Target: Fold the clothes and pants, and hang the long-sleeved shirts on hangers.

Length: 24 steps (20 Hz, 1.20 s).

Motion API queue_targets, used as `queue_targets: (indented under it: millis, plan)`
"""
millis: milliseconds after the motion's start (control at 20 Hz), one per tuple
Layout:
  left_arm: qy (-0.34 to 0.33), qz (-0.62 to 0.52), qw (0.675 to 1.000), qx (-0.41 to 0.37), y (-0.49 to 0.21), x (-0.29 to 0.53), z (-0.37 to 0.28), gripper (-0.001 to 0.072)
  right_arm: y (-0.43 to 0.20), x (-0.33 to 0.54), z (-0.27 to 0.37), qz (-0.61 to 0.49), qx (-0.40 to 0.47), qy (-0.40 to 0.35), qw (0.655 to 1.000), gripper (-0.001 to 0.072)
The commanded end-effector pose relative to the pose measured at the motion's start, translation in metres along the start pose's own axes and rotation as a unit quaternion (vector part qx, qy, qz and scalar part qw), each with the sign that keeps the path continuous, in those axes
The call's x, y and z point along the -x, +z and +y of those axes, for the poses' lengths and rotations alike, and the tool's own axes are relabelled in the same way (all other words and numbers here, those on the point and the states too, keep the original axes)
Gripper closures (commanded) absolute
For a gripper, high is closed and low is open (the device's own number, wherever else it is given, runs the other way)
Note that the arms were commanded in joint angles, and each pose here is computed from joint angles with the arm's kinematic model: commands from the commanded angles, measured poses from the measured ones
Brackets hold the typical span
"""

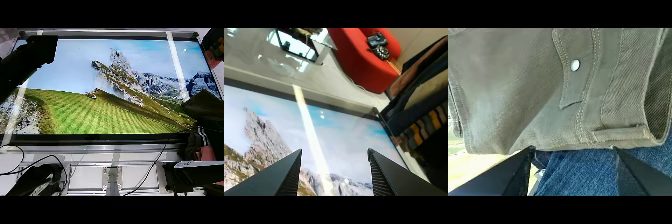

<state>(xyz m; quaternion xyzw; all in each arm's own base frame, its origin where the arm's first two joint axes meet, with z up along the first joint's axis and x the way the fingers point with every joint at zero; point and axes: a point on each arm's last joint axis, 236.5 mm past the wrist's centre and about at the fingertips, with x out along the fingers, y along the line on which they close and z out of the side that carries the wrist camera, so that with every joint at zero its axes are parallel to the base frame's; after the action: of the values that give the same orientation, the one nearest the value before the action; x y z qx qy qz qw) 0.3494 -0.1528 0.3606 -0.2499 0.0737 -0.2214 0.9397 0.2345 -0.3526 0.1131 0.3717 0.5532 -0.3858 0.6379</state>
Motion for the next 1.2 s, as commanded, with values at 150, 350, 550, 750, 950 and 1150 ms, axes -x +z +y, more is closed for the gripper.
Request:
queue_targets:
  millis: [150,350,550,750,950,1150]
  plan:
    - [0.013,-0.021,0.999,-0.040,0.011,0.000,0.006,0.0292,-0.012,0.037,0.123,0.012,0.034,0.268,0.963,0.0680]
    - [0.049,-0.043,0.996,-0.057,0.027,0.004,0.030,0.0448,-0.069,0.168,0.258,0.044,0.150,0.587,0.795,0.0679]
    - [0.088,-0.093,0.990,-0.066,0.078,0.024,0.047,0.0691,-0.174,0.245,0.327,0.084,0.286,0.683,0.667,0.0679]
    - [0.134,-0.053,0.987,-0.064,0.096,0.030,0.062,0.0690,-0.277,0.255,0.373,0.129,0.385,0.677,0.615,0.0680]
    - [0.134,0.000,0.989,-0.070,0.087,0.015,0.063,0.0691,-0.338,0.241,0.403,0.145,0.428,0.646,0.616,0.0680]
    - [0.136,0.007,0.988,-0.067,0.083,0.009,0.067,0.0690,-0.368,0.241,0.407,0.162,0.450,0.638,0.604,0.0678]
